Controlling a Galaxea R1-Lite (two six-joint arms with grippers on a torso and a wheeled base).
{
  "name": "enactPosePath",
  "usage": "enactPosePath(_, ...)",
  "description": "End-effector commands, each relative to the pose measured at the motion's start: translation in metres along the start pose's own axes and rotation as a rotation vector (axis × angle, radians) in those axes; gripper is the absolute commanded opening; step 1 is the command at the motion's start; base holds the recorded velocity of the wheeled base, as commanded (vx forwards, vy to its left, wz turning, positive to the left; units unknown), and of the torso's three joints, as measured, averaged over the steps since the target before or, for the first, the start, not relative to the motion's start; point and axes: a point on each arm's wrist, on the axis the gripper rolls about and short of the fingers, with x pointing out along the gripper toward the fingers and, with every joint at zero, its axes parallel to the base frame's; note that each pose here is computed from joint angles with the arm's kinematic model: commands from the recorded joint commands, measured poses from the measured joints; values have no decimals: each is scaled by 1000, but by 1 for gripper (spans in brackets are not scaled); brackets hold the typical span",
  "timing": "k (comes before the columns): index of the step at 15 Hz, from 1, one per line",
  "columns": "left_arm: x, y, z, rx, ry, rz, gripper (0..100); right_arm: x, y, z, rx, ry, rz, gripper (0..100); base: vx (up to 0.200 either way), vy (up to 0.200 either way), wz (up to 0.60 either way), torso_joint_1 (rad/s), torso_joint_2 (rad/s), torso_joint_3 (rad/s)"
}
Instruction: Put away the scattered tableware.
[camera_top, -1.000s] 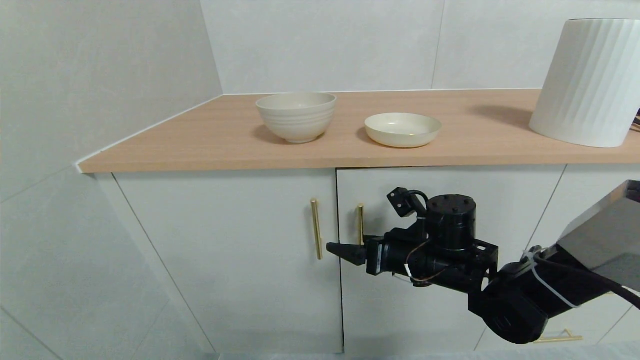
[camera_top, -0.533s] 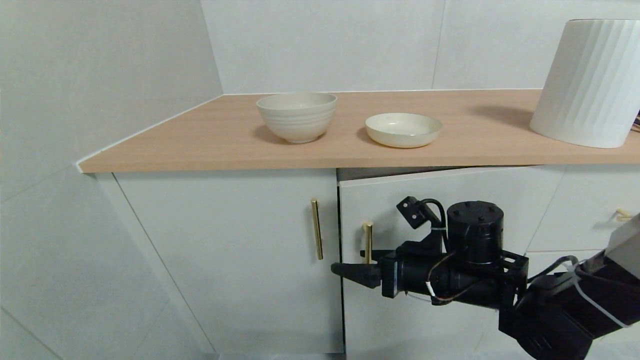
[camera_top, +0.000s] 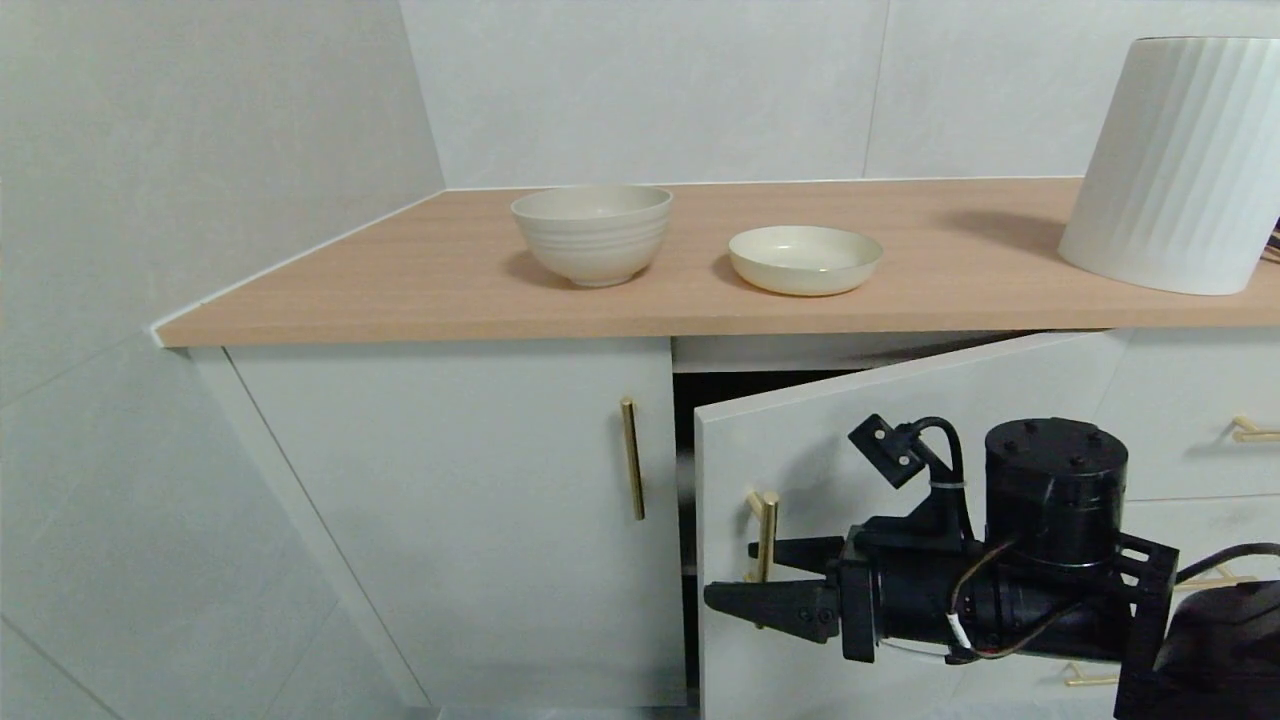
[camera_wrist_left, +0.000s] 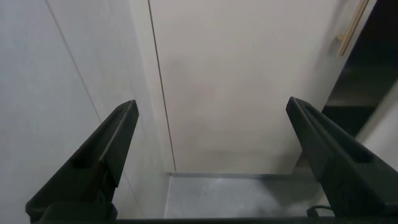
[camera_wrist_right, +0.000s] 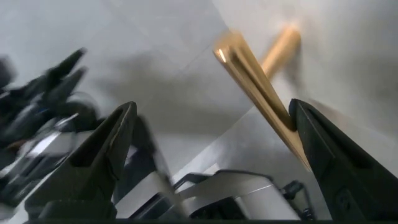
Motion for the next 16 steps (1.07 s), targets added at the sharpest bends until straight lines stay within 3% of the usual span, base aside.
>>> enactPosePath(1, 0, 0, 2, 1, -12, 2, 100, -7, 8, 2, -12, -12, 17, 100, 0, 0, 0, 0, 0, 0)
enactPosePath(3, -7, 0, 23, -2, -75, -17, 100, -5, 10, 0, -13, -3, 26, 100, 0, 0, 0, 0, 0, 0)
enactPosePath(4, -10, -1, 42, 1, -72, -77, 100, -4, 11, -2, -12, 6, 32, 100, 0, 0, 0, 0, 0, 0)
enactPosePath(7, 12, -8, 109, -9, 73, -372, 100, -3, 12, -4, -8, 13, 33, 100, 0, 0, 0, 0, 0, 0)
enactPosePath(8, 26, -10, 127, -24, 107, -453, 100, -3, 12, -4, -7, 14, 32, 100, 0, 0, 0, 0, 0, 0)
enactPosePath(9, 53, -13, 145, -64, 185, -521, 100, -3, 12, -4, -7, 14, 32, 100, 0, 0, 0, 0, 0, 0)
enactPosePath(10, 68, -14, 151, -84, 229, -535, 100, -3, 12, -4, -7, 14, 32, 100, 0, 0, 0, 0, 0, 0)
enactPosePath(12, 130, -23, 152, -141, 396, -657, 100, -3, 11, -5, -7, 15, 32, 100, 0, 0, 0, 0, 0, 0)
enactPosePath(14, 179, -38, 130, -170, 527, -738, 100, 0, 8, -7, -1, 25, 25, 100, 0, 0, 0, 0, 0, 0)
enactPosePath(16, 208, -51, 109, -175, 602, -772, 100, 1, 7, -9, 4, 31, 22, 100, 0, 0, 0, 0, 0, 0)
